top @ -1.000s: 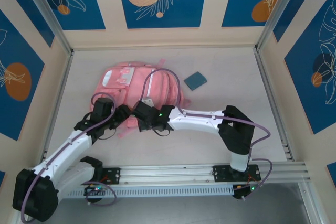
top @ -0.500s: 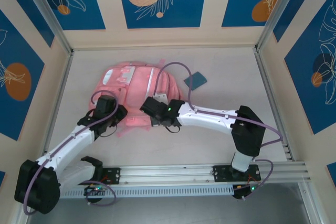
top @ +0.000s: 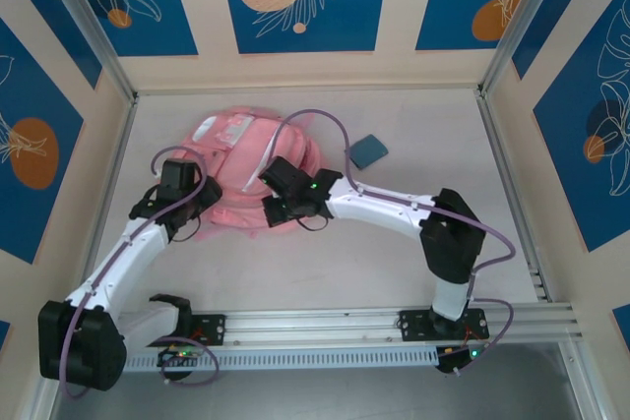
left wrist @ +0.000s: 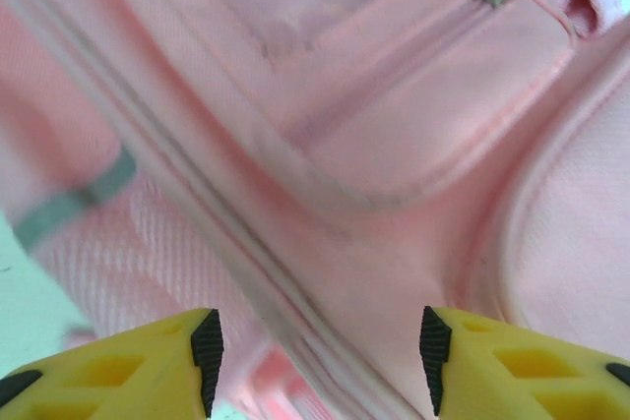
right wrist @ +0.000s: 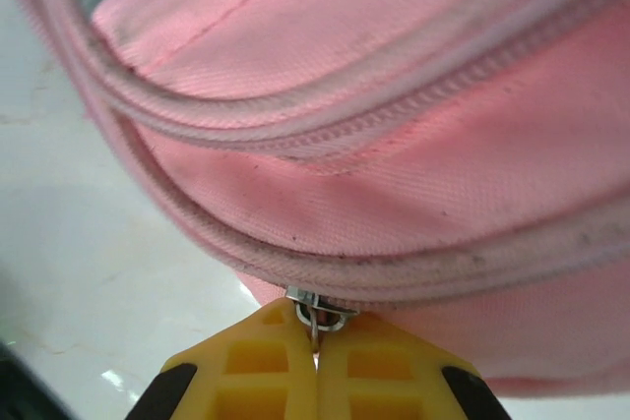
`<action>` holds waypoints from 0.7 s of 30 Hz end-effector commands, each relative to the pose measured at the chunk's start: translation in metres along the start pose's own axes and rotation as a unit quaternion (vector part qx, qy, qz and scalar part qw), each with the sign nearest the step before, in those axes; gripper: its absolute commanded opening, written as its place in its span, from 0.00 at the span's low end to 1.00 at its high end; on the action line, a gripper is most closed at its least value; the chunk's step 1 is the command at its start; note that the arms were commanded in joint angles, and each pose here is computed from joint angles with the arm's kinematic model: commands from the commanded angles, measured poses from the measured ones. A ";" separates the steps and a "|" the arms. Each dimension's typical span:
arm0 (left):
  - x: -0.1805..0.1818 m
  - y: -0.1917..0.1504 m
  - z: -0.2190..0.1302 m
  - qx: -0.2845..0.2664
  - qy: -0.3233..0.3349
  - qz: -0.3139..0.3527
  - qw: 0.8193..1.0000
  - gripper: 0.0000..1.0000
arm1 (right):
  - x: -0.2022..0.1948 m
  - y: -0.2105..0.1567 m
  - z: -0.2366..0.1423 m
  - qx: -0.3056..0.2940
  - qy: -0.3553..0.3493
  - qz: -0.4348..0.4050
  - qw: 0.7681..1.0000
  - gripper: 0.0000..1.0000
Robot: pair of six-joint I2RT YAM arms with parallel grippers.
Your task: Pack the student bag
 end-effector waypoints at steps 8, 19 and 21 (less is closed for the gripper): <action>0.000 0.003 -0.033 0.032 -0.053 -0.030 0.998 0.60 | 0.041 0.051 0.024 -0.032 0.121 -0.041 0.991 0.00; -0.002 -0.009 -0.017 0.069 -0.104 -0.090 0.988 0.41 | 0.038 0.047 0.017 -0.038 0.122 -0.038 0.991 0.00; 0.000 -0.011 -0.014 0.071 -0.102 -0.095 0.988 0.41 | 0.038 0.047 0.016 -0.039 0.123 -0.039 0.991 0.00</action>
Point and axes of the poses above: each hand's point on the last joint's axis, 136 mm out from that joint toward the fingers, its own z axis out along the fingers, its own x axis along the line the jaws close on, y = z × x, the point moved 9 cm from there along -z, back along the fingers, and after that the axes turned 7 degrees about -z, right-handed, at the moved point
